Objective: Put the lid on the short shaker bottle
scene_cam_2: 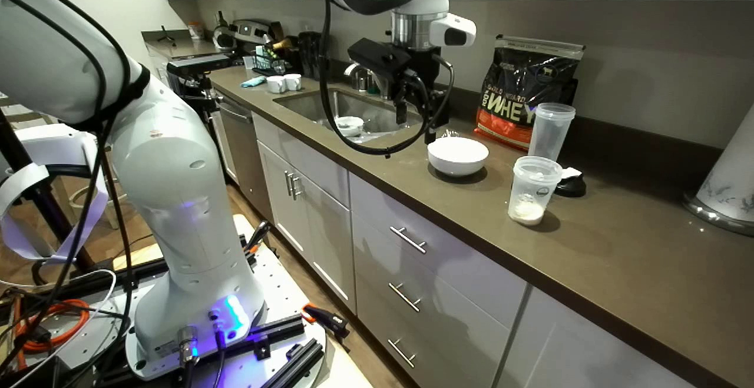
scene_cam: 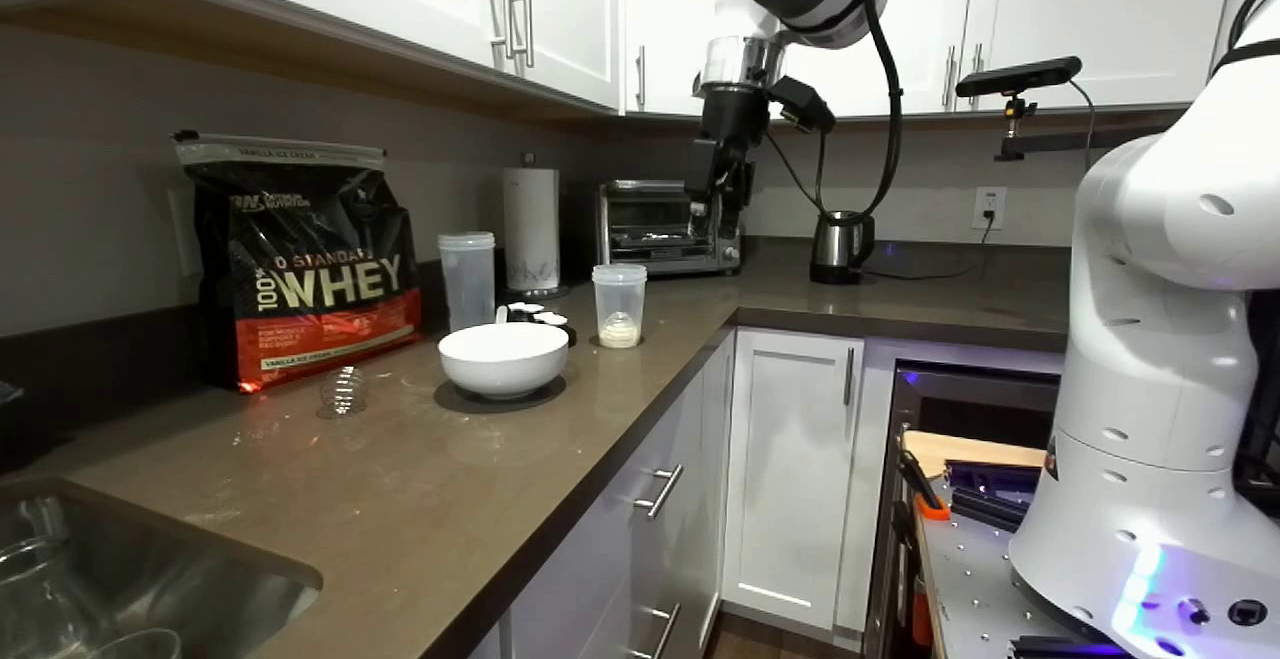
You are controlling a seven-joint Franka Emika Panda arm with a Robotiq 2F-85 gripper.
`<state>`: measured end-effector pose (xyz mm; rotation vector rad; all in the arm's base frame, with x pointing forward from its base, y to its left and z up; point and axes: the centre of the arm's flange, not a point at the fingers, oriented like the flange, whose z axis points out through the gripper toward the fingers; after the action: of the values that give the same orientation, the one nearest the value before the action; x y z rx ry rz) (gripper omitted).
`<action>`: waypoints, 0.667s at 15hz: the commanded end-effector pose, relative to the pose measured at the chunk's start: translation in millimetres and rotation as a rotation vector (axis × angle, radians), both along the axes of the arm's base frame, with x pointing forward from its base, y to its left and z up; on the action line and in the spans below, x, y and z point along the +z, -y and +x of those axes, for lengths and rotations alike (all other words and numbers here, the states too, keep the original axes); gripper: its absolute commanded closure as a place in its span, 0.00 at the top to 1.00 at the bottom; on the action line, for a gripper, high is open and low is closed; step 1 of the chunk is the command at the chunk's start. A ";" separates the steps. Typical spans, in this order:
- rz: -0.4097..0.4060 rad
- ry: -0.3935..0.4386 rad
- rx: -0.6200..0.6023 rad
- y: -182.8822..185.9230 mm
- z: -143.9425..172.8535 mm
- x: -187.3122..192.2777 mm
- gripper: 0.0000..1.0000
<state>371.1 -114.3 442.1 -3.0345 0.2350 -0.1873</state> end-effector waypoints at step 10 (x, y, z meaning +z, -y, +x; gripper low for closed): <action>-0.003 0.000 0.007 -3.4 1.0 0.5 1.00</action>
<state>372.1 -110.9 442.6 -3.0382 0.2242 -0.1875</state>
